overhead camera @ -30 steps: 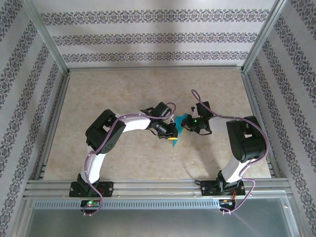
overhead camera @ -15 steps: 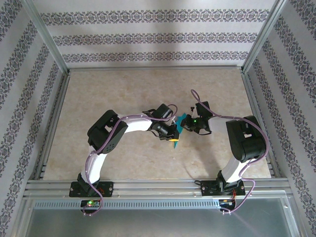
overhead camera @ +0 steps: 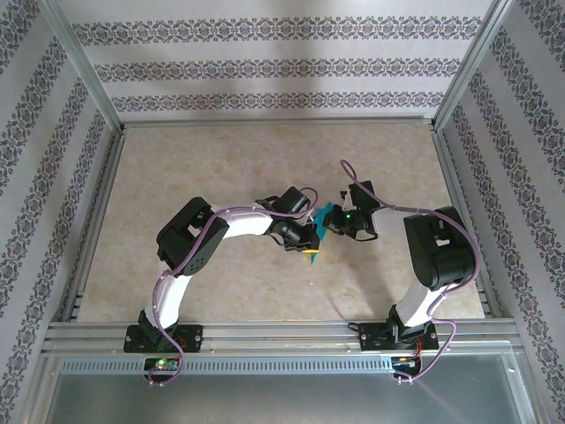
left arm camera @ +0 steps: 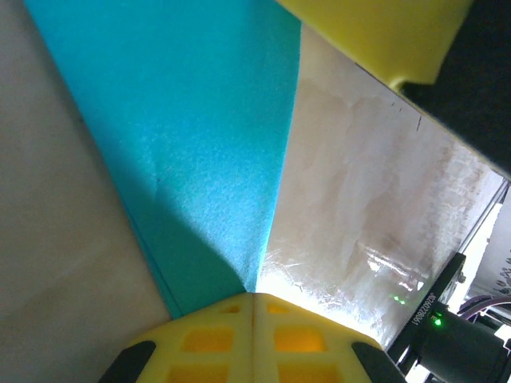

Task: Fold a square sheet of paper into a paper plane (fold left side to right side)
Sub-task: Fold the wing for the fifth time at the center of the table.

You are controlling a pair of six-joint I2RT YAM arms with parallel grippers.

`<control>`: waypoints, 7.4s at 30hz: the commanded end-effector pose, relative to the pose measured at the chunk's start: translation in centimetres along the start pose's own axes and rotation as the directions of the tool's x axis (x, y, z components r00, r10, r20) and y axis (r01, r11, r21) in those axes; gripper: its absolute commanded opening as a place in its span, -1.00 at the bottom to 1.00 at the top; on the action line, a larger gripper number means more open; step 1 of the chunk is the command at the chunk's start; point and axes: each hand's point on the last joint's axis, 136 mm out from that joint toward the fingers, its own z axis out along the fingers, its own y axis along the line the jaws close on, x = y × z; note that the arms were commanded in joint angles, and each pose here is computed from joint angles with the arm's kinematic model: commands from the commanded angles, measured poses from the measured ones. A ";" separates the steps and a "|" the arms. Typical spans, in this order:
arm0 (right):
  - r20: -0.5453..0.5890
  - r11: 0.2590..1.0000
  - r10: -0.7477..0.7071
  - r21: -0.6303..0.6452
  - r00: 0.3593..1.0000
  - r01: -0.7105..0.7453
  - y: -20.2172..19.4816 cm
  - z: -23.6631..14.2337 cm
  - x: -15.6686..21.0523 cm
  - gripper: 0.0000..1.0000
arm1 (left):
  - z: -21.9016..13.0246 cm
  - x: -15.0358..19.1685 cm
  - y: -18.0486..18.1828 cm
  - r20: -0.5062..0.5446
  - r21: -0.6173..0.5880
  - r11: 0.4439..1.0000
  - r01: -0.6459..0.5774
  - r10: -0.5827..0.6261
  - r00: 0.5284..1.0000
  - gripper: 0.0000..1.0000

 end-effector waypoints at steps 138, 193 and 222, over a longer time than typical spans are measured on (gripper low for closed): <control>-0.011 0.991 0.031 -0.132 0.999 -0.033 5.3 -3.3 2.7 -1.00 | -1.4 3.8 4.5 -0.009 -0.171 0.985 0.033 -0.036 0.999 -1.00; -0.211 0.995 0.083 0.077 0.974 -0.068 -1.7 2.4 9.1 -1.00 | -4.2 4.9 -0.2 0.007 0.018 0.998 0.053 -0.053 0.999 -0.88; -0.244 0.992 0.067 0.122 0.967 -0.038 -2.4 2.6 9.5 -1.00 | -2.6 4.4 1.8 -0.001 -0.066 0.996 0.057 -0.057 0.998 -0.88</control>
